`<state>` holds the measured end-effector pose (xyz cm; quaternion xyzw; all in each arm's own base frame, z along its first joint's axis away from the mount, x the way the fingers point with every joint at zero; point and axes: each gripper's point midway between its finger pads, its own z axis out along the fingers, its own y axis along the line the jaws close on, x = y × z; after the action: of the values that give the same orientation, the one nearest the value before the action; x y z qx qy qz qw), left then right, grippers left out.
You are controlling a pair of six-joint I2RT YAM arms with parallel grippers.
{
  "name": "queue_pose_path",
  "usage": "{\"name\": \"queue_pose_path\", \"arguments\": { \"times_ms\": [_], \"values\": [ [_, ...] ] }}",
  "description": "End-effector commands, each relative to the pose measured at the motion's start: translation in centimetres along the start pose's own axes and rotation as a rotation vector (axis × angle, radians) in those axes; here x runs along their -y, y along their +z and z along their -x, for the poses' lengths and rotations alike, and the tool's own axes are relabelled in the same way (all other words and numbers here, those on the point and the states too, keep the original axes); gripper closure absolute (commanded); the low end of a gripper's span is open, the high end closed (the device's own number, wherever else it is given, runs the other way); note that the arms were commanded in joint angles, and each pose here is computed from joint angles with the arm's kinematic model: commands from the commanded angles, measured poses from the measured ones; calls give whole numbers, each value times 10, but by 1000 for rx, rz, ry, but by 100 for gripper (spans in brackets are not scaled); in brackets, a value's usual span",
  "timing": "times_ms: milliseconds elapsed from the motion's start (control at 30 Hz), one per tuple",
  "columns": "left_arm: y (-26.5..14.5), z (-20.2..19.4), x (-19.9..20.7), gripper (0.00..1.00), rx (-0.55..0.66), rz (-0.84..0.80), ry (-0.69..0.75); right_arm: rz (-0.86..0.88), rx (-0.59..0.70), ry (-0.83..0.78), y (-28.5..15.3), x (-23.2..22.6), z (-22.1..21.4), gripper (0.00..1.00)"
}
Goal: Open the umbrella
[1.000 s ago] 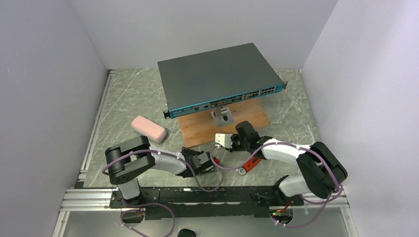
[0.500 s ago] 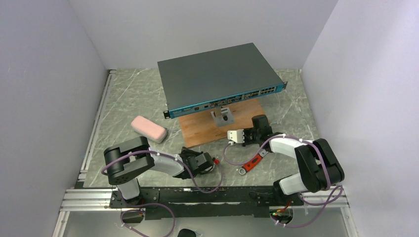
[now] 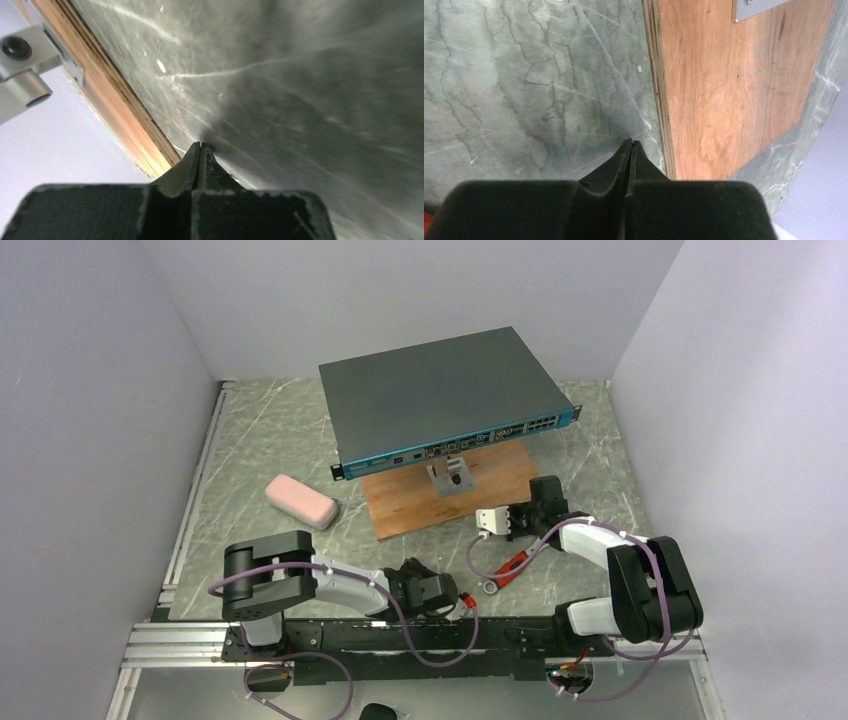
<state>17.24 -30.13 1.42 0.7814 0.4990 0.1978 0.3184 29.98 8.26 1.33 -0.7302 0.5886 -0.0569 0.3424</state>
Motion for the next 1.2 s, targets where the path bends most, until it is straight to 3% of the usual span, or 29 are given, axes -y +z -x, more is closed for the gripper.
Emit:
{"name": "queue_pose_path", "arguments": {
  "times_ms": [0,233,733,1167],
  "values": [
    [20,-36,14,100,-53,-53,-19,65,56,-36,5,-18,6,100],
    [41,-104,-11,100,-178,-1,-14,80,38,-24,18,0,1,100],
    [86,-199,-90,100,-383,133,-71,11,-23,61,49,46,-4,100],
    [129,-228,-163,100,-412,218,-110,-119,-155,182,78,110,-43,100]
  ]
}}
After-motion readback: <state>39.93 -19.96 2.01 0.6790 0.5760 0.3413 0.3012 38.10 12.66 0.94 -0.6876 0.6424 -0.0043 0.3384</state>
